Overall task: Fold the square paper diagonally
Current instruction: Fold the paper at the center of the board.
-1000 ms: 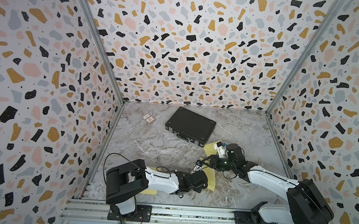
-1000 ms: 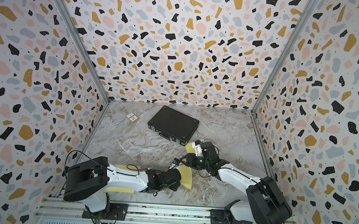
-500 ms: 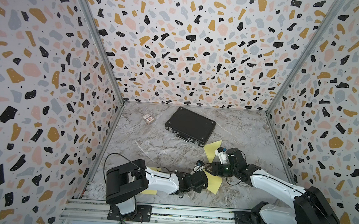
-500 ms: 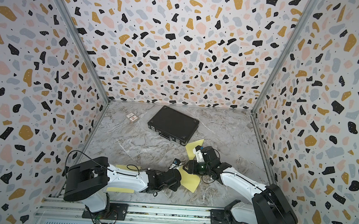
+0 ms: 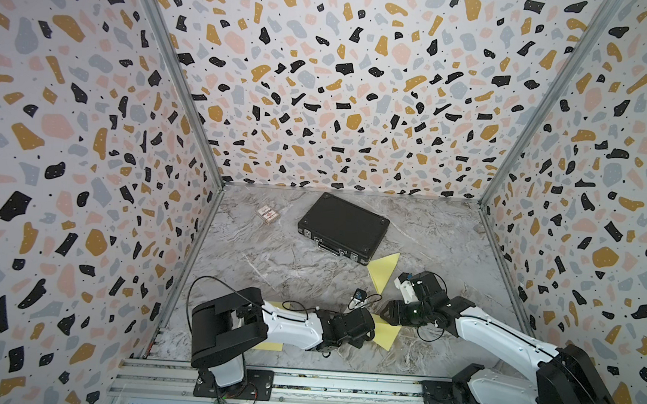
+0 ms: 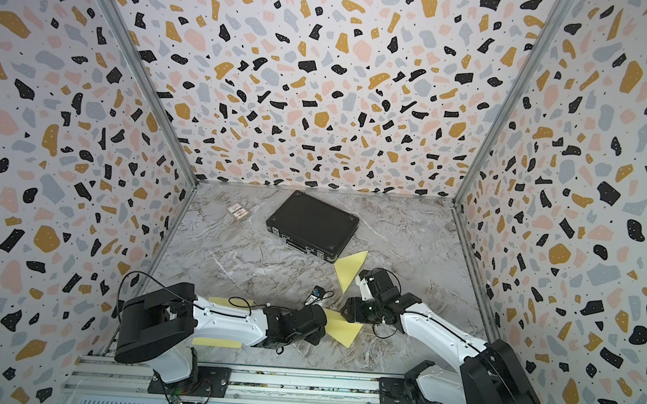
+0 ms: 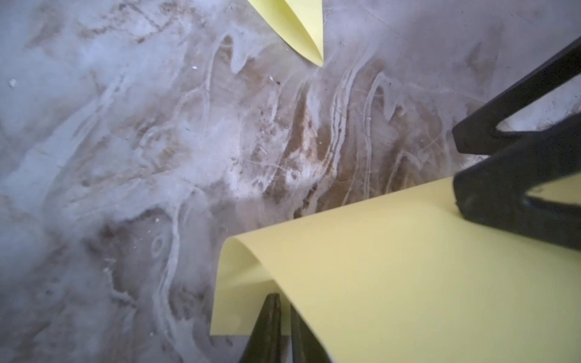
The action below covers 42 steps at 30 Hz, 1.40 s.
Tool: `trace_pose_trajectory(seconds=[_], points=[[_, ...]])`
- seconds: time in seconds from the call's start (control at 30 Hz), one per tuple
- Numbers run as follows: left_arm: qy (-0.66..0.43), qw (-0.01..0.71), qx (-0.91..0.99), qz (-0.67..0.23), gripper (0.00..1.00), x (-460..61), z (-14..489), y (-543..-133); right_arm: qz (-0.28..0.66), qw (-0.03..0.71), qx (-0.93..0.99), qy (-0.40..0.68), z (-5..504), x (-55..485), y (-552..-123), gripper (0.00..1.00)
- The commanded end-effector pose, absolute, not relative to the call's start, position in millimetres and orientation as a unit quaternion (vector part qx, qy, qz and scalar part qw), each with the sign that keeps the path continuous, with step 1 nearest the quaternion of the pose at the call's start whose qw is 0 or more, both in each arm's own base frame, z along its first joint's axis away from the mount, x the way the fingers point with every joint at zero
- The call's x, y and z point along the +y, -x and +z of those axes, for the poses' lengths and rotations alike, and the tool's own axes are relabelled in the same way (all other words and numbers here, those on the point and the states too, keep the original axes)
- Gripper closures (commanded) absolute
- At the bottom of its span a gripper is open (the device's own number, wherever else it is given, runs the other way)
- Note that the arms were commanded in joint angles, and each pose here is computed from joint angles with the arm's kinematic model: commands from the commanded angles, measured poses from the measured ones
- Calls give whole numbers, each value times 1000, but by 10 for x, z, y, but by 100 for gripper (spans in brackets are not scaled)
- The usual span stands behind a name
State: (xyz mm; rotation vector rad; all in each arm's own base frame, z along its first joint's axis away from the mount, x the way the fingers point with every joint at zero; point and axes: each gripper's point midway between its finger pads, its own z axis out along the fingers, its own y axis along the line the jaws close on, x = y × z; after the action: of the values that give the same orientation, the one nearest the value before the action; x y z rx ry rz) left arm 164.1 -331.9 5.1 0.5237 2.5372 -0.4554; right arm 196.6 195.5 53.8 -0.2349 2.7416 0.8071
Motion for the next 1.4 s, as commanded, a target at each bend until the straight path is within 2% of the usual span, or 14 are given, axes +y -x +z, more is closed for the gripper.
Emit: trace_pose_trajectory(seconds=[0.0,0.23,0.43,0.57,0.8,0.9,1.17,1.37], points=[[-239,59,969,-5,86,-2294,-789,-957,314,154,933,90,678,2067,-2077,31],[-242,60,968,-4,87,-2322,-789,-958,393,146,905,73,792,2213,-2125,27],[-245,59,968,1,87,-2303,-801,-948,452,159,877,45,1036,2217,-2150,17],[-245,60,968,5,87,-2292,-796,-951,480,161,861,42,1159,2252,-2120,15],[-248,60,967,7,87,-2323,-782,-962,491,146,857,47,1104,2264,-2031,14],[-249,61,967,10,87,-2320,-783,-968,461,147,874,46,980,2181,-2013,14],[-249,59,967,11,87,-2334,-791,-965,327,158,931,26,665,1768,-1981,24],[-250,59,966,13,87,-2334,-795,-963,298,160,941,23,607,1652,-1930,37]])
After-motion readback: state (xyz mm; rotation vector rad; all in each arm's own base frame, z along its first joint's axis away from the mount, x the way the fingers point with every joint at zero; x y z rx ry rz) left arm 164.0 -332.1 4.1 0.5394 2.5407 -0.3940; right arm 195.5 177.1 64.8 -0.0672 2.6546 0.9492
